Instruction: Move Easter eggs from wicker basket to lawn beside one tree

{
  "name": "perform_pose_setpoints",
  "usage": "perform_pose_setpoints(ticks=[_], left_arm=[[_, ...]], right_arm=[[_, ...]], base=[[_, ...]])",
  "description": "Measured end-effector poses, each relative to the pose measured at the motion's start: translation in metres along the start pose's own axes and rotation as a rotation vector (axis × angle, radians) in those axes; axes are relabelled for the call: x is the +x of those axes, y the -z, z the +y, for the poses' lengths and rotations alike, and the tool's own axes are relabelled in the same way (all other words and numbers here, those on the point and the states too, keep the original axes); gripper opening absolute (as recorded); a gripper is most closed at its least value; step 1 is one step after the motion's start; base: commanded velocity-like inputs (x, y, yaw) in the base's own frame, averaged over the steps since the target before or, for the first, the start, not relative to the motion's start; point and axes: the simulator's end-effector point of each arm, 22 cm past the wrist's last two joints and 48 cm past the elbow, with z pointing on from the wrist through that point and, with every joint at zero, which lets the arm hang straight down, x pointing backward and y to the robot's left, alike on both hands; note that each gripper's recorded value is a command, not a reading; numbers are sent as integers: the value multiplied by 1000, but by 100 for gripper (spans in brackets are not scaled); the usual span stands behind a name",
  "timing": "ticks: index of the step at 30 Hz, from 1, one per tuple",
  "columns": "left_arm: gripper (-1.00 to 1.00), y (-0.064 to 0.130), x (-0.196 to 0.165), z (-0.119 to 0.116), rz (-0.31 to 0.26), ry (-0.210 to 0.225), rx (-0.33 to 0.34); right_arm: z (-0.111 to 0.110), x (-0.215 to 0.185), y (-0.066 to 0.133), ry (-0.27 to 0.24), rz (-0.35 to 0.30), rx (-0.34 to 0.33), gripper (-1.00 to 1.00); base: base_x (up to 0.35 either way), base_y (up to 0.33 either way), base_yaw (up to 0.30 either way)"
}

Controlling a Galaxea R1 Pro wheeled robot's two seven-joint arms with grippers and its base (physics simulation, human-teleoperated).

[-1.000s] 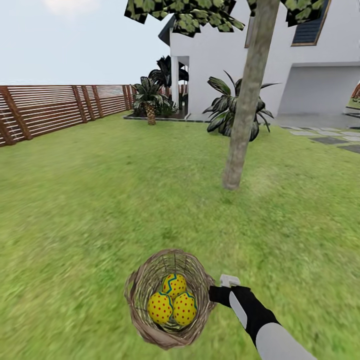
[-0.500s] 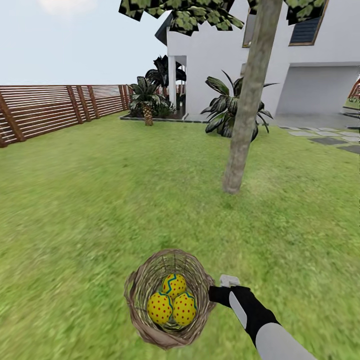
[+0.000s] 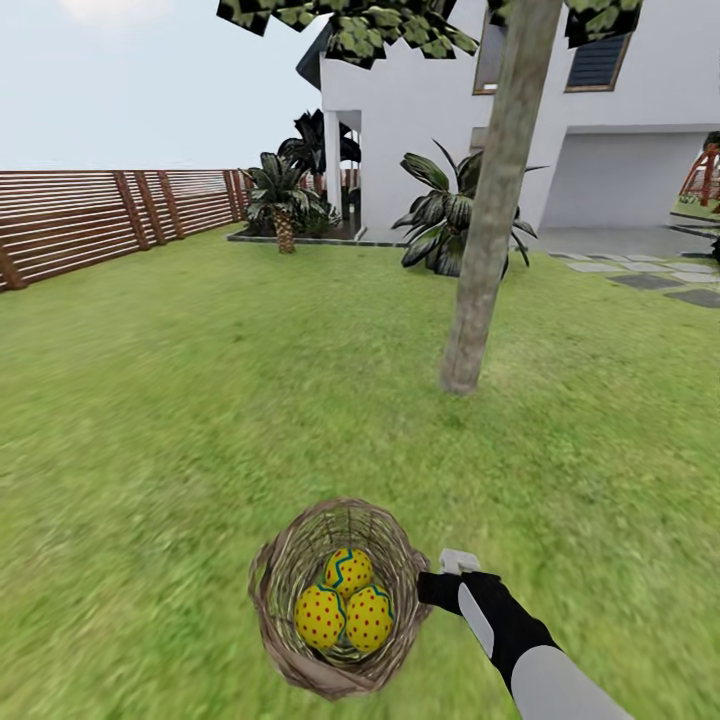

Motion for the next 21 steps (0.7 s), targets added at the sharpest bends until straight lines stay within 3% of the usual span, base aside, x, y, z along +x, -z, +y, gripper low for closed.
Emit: perform_pose_setpoints(ticks=[21], left_arm=[[100,0,0,0,0,0,0]], right_arm=[[5,2,-1,1,3,-7,-100]], base=[[327,71,-53]])
